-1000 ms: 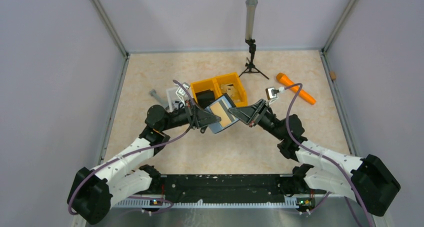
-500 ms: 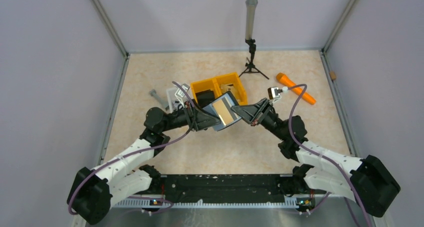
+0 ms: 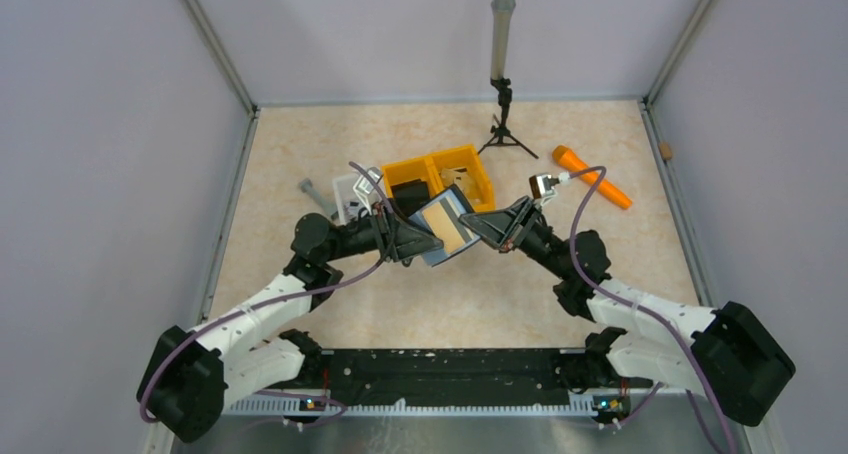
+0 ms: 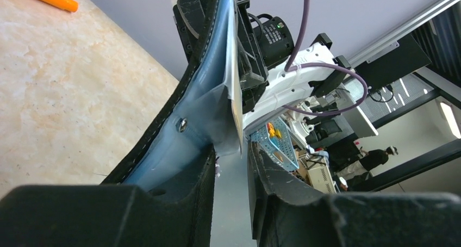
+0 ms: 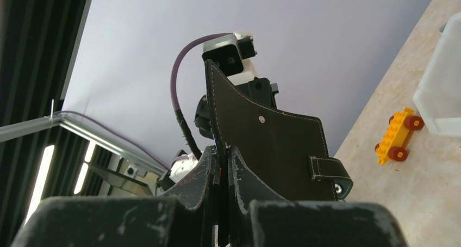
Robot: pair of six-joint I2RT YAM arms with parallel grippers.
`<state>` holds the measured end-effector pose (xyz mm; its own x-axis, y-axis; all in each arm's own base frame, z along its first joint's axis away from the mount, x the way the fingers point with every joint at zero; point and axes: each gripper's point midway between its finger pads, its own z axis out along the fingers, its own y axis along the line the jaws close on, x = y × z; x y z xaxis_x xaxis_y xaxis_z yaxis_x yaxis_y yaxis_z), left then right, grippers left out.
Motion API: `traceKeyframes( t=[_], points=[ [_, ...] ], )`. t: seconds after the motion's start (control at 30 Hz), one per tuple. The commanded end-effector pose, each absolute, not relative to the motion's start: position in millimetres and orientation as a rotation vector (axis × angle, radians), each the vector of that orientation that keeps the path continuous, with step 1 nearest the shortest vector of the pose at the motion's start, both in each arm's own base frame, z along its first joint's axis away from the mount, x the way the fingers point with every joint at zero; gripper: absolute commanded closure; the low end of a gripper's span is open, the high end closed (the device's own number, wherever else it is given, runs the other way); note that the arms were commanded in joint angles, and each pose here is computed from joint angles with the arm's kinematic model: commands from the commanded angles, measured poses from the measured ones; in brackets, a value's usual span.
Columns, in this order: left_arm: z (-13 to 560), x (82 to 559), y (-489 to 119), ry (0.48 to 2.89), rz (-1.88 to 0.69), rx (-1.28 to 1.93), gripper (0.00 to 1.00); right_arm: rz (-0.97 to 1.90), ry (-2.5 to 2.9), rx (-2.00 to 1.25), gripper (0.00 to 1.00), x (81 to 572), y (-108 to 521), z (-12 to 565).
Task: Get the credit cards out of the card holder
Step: Remove the credit card from the card holder.
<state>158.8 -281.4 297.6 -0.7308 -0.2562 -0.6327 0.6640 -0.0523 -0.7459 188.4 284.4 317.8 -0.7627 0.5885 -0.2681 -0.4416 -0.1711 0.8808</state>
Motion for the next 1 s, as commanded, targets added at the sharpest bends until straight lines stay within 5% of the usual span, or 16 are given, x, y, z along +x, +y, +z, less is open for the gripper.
traceKeyframes(
  t=[0.0, 0.23, 0.9, 0.97],
  points=[
    [318.6, 160.7, -282.2, 1.490, -1.846, 0.486, 0.71, 2.030, 1.349, 0.085, 1.00, 178.4, 285.0, 341.7],
    [321.9, 157.6, -282.8, 1.467, -1.868, 0.513, 1.00, 1.991, 1.372, 0.076, 1.00, 180.1, 285.7, 334.6],
    [306.2, 151.8, -275.5, 1.504, -1.812, 0.500, 1.00, 1.971, 1.327, 0.119, 1.00, 185.0, 264.7, 345.9],
    [307.5, 153.1, -276.0, 1.509, -1.808, 0.497, 0.82, 1.969, 1.332, 0.112, 1.00, 185.3, 266.0, 345.7]
  ],
)
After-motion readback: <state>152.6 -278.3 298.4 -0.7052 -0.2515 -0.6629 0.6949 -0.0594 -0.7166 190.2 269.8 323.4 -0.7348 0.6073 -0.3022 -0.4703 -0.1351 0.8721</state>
